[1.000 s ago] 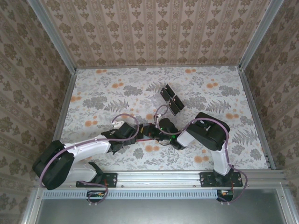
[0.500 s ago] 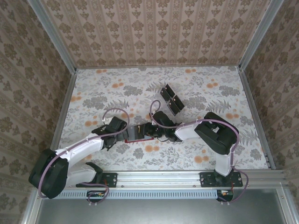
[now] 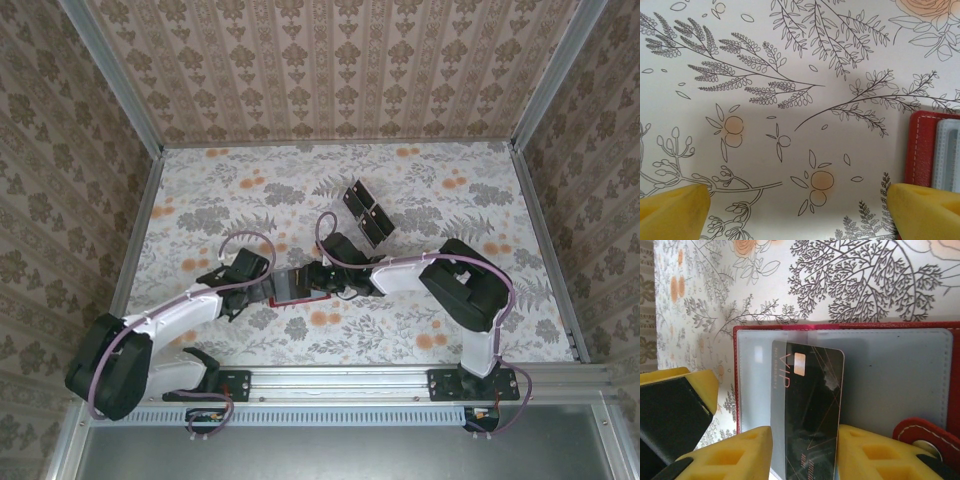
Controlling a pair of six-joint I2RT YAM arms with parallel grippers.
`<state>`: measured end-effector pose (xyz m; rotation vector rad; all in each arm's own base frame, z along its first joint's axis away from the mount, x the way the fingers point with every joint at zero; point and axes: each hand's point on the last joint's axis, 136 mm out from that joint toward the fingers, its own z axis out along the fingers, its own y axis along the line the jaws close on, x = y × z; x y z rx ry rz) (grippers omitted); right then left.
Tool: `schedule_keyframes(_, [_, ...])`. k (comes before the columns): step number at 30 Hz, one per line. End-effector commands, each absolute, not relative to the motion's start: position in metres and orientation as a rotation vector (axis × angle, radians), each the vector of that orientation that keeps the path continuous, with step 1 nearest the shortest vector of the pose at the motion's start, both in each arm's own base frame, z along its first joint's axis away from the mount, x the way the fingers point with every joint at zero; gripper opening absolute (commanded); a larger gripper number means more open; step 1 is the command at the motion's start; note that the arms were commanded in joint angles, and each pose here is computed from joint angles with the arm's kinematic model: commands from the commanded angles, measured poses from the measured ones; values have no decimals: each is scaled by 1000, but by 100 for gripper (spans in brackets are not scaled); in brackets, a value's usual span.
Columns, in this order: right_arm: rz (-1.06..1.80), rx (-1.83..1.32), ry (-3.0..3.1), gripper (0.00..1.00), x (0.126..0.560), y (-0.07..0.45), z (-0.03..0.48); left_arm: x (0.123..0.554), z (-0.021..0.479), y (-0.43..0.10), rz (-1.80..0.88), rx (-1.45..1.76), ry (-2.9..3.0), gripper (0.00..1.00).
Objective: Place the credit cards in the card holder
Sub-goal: Insert the credit card into the card slot.
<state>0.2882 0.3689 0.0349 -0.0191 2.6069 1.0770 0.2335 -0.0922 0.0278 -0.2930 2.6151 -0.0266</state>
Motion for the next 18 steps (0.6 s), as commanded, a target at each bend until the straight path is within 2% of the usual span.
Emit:
schedule_keyframes(1, [914, -5, 2676, 40, 287, 347, 24, 230, 20, -91, -30, -298, 2637, 100])
schedule_keyframes(12, [833, 2, 2699, 39, 291, 342, 23, 228, 11, -93, -31, -291, 2662, 100])
schedule_keyframes(15, [829, 0, 2700, 35, 291, 342, 24, 228, 9, -95, -30, -286, 2670, 100])
schedule_keyframes(18, [846, -8, 2704, 27, 292, 347, 24, 229, 6, -96, -30, -280, 2675, 100])
